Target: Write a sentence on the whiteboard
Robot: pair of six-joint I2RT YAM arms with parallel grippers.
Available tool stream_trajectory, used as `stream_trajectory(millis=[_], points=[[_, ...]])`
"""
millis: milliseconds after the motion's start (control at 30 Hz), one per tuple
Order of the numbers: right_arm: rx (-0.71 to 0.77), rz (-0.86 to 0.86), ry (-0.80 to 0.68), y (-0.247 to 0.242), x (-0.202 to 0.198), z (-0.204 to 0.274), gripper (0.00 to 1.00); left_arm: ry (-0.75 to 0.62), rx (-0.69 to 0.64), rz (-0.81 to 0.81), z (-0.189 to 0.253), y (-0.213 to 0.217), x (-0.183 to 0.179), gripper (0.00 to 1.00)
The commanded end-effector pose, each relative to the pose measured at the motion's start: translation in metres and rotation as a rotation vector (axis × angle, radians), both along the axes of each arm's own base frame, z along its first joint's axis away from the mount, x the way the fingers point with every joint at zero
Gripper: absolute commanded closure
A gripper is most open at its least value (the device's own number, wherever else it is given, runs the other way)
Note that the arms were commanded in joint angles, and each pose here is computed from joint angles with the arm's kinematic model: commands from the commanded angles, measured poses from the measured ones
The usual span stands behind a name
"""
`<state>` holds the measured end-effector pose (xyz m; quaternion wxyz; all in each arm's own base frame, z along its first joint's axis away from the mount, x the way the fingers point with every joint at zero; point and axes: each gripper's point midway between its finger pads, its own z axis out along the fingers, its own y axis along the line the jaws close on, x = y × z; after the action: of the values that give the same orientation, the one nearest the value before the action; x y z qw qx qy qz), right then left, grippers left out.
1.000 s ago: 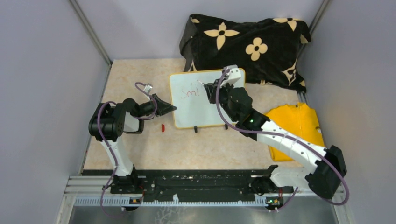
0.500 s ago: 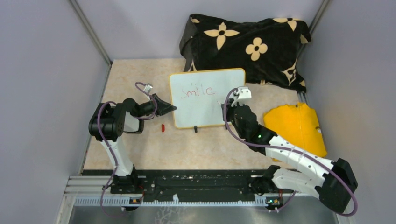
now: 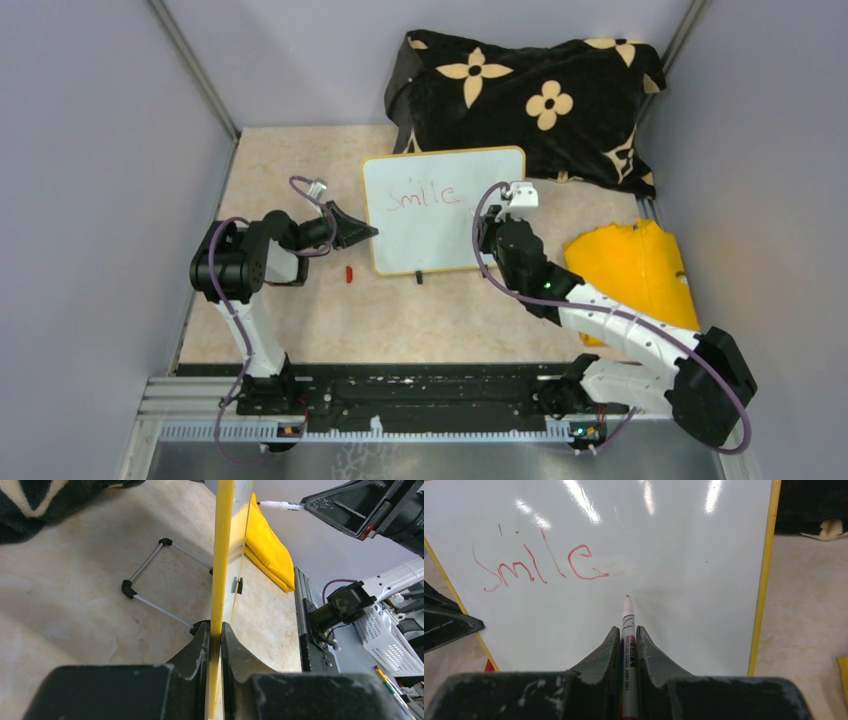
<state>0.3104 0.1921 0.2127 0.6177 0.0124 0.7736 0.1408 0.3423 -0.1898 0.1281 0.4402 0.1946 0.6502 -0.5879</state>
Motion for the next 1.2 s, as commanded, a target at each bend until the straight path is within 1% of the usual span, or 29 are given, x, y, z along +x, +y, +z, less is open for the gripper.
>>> stream_trajectory(millis=[0,500,800,1167], points=[[0.09,-0.033,-0.088,0.004,0.015,0.042,1.0,-0.06,0.0,0.003,0.005,-0.001,0.005,0.9],[0.109,-0.064,-0.1,0.003,0.028,0.044,1.0,-0.049,0.003,0.0,0.003,-0.001,0.006,0.9],[0.103,-0.07,-0.079,0.005,0.033,0.035,1.0,-0.046,0.002,-0.002,0.003,-0.001,0.006,0.9],[0.087,-0.067,-0.015,0.001,0.025,0.012,1.0,-0.039,0.001,0.0,0.003,-0.001,0.006,0.91]])
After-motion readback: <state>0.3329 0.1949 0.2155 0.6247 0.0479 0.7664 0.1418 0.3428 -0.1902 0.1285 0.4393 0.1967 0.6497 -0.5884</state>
